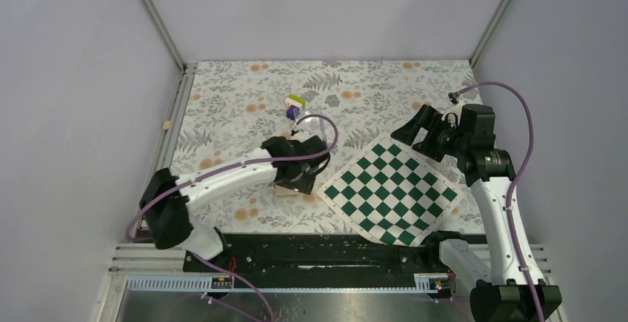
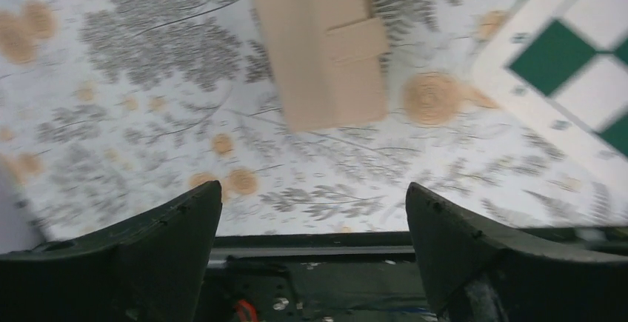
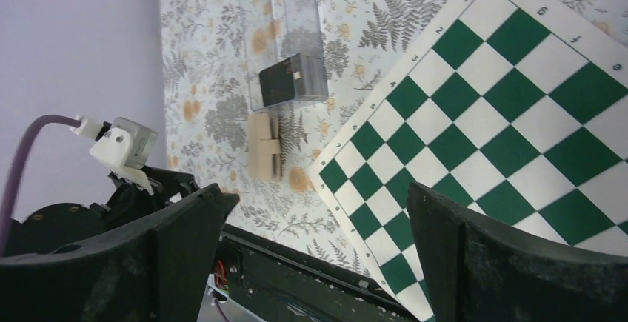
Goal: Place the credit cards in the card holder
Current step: Place the card holder at the center of the board, then pick up the card holder from the center of the board.
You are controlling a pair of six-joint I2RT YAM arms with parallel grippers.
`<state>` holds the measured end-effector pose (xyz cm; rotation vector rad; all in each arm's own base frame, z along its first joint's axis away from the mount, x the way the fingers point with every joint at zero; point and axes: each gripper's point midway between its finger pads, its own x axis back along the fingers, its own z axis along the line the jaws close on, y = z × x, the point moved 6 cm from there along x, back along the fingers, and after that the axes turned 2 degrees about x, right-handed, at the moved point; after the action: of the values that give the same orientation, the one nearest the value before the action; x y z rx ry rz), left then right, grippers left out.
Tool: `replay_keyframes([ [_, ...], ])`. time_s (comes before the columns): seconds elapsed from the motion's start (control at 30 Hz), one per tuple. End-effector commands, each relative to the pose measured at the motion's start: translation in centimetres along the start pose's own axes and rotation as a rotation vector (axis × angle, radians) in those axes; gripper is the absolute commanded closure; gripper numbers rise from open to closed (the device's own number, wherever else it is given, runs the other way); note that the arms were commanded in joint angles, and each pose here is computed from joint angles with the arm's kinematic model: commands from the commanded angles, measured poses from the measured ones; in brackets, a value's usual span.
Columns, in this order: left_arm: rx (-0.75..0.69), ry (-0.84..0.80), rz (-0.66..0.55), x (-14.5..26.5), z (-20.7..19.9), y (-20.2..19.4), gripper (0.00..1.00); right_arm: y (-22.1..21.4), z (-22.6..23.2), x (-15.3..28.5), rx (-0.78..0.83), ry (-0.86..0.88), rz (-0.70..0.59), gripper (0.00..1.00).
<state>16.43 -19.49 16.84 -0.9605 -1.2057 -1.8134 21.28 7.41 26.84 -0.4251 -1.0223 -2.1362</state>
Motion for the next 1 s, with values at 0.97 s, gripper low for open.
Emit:
replay_keyframes([
  [0.97, 0.724, -0.62, 0.253, -11.3, 4.5, -0.4, 0.25, -15.7, 8.5, -19.4, -0.042, 0.206, 0.483, 0.3],
])
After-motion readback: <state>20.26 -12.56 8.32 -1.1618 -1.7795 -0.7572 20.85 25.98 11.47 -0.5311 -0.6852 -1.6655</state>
